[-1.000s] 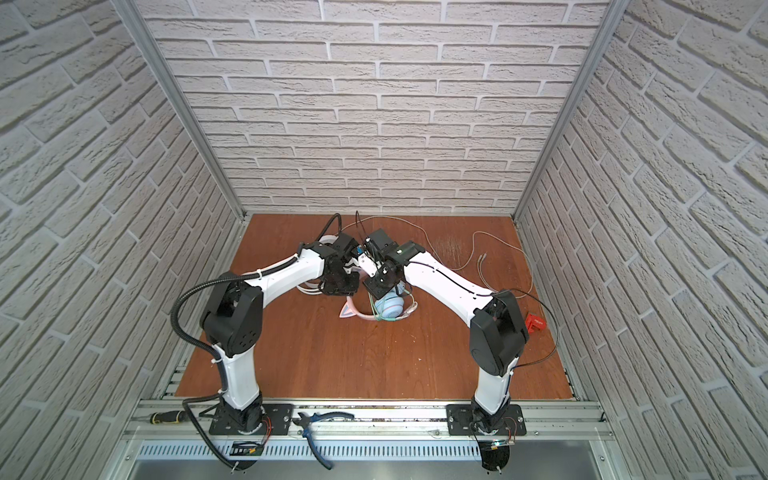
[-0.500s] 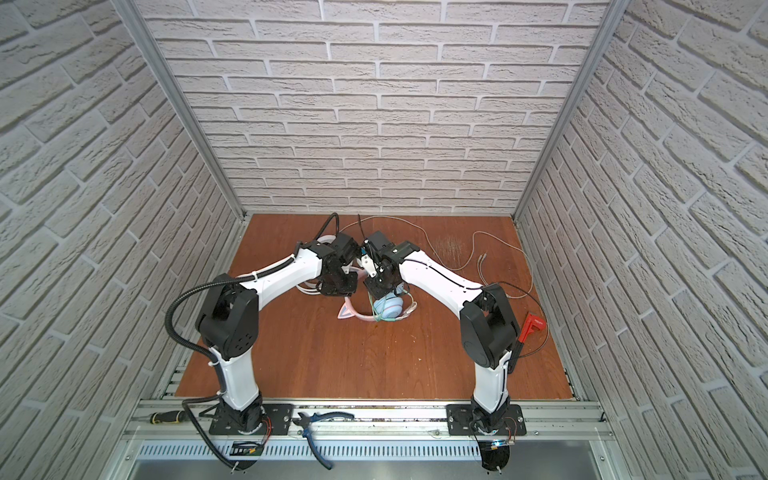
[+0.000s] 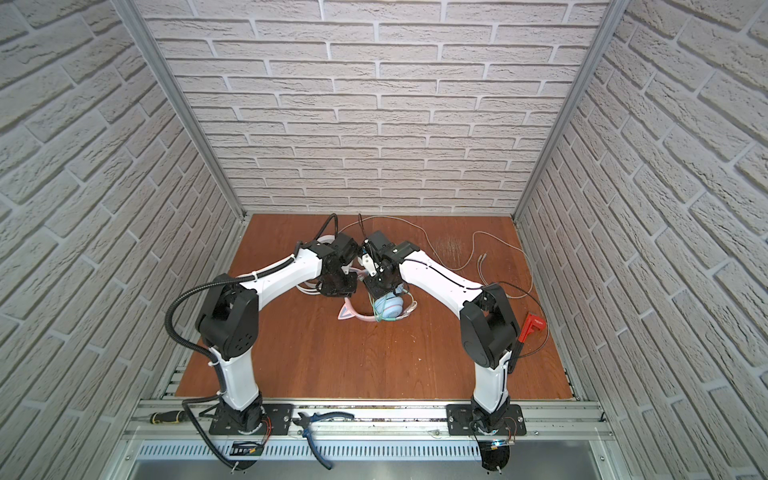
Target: Wrap the headphones
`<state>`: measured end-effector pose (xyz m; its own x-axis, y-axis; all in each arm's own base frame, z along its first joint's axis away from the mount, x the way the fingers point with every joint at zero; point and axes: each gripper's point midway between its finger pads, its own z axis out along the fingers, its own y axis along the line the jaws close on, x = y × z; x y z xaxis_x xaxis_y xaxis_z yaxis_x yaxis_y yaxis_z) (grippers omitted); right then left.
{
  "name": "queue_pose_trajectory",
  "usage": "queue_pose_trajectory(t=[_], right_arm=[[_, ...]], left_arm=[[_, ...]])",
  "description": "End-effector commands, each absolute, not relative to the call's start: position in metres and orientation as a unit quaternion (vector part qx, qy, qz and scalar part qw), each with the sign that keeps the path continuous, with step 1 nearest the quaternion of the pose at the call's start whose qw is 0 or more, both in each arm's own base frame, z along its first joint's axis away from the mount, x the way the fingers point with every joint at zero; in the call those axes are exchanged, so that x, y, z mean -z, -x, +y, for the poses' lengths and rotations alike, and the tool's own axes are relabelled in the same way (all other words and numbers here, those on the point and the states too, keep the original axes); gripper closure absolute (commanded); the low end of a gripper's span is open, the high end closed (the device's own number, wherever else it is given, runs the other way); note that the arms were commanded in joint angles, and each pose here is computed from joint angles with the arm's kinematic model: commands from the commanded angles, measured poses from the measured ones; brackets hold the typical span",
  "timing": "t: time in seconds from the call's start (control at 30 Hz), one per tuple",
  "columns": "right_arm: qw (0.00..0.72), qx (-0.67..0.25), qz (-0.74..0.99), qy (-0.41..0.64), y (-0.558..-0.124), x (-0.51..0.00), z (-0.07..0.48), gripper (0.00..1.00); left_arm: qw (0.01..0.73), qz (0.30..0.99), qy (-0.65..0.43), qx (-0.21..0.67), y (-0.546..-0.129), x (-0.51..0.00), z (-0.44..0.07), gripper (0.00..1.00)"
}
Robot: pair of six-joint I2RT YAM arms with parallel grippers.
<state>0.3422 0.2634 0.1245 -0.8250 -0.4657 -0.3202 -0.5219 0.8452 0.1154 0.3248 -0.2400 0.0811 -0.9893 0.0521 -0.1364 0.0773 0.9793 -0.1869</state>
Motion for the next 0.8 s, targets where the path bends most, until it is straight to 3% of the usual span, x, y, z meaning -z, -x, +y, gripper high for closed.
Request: queue_pose_trajectory(t=[0.0, 0.77], right_arm=[[0.172, -0.110, 0.948, 0.246, -0.349, -0.146, 0.262, 0.71], [0.237, -0.122, 0.951, 0.156, -0.352, -0.191, 0.222, 0.55]], left_arm=[[0.058, 0.991, -0.034, 0.118, -0.322, -0.085, -0.251, 1.00], [0.042, 0.991, -0.030, 0.120, -0.318, -0.079, -0.249, 1.00]])
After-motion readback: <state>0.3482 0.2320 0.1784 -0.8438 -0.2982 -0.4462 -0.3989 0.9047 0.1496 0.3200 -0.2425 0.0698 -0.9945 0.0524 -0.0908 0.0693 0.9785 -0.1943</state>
